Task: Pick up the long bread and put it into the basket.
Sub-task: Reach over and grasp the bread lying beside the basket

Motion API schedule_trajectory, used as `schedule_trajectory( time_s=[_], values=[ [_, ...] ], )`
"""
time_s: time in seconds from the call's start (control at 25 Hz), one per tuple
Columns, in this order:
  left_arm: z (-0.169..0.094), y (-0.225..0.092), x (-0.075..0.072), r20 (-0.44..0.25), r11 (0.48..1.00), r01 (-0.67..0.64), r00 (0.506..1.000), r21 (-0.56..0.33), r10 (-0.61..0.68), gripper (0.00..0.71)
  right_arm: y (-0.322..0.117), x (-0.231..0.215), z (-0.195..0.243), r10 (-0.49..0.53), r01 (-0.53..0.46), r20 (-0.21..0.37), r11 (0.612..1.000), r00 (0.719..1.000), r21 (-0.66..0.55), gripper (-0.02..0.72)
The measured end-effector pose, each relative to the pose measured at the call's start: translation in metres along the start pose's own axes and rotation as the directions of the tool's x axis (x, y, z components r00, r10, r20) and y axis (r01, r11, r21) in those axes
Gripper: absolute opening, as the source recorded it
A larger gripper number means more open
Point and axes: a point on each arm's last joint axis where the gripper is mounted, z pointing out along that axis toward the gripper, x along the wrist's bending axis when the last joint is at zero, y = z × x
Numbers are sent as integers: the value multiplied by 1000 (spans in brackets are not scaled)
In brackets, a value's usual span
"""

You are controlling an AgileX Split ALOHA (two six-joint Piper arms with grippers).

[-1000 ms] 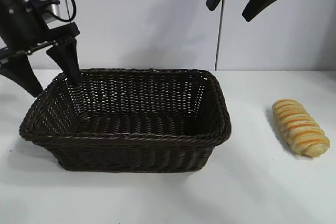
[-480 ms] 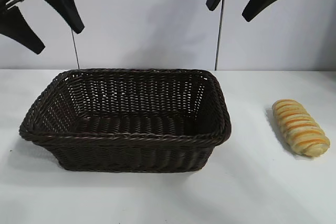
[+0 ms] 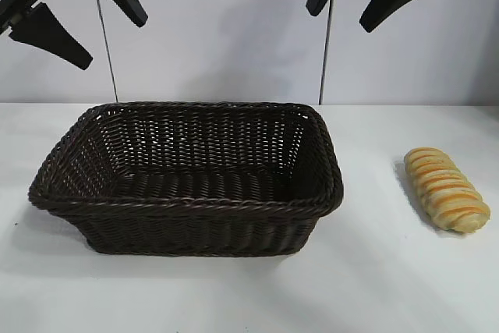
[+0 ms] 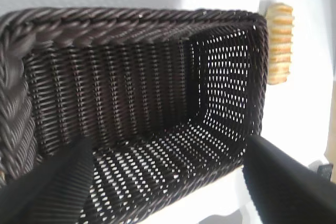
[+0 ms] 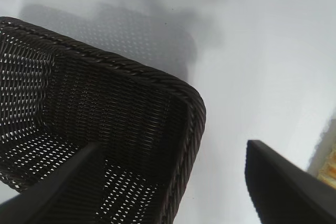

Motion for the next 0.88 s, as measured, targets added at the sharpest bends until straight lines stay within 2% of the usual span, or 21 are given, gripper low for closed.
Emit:
schedule_trajectory(
  time_s=[0.36, 0.52, 0.72, 0.88],
  values=[
    [0, 1, 0, 0, 1000, 1, 1000, -8, -1, 571, -1, -1, 0, -5, 5, 14, 1000, 1000, 6, 539],
    [0, 1, 0, 0, 1000, 1, 1000, -8, -1, 571, -1, -9, 0, -12, 11, 104, 1000, 994, 14, 539],
    [0, 1, 0, 0, 1000, 1, 1000, -8, -1, 571, -2, -22, -2, -15, 10, 245, 1000, 969, 23, 539],
    [0, 1, 0, 0, 1000, 1, 1000, -9, -1, 571, -2, -28, -4, -14, 7, 312, 1000, 950, 24, 539]
  ],
)
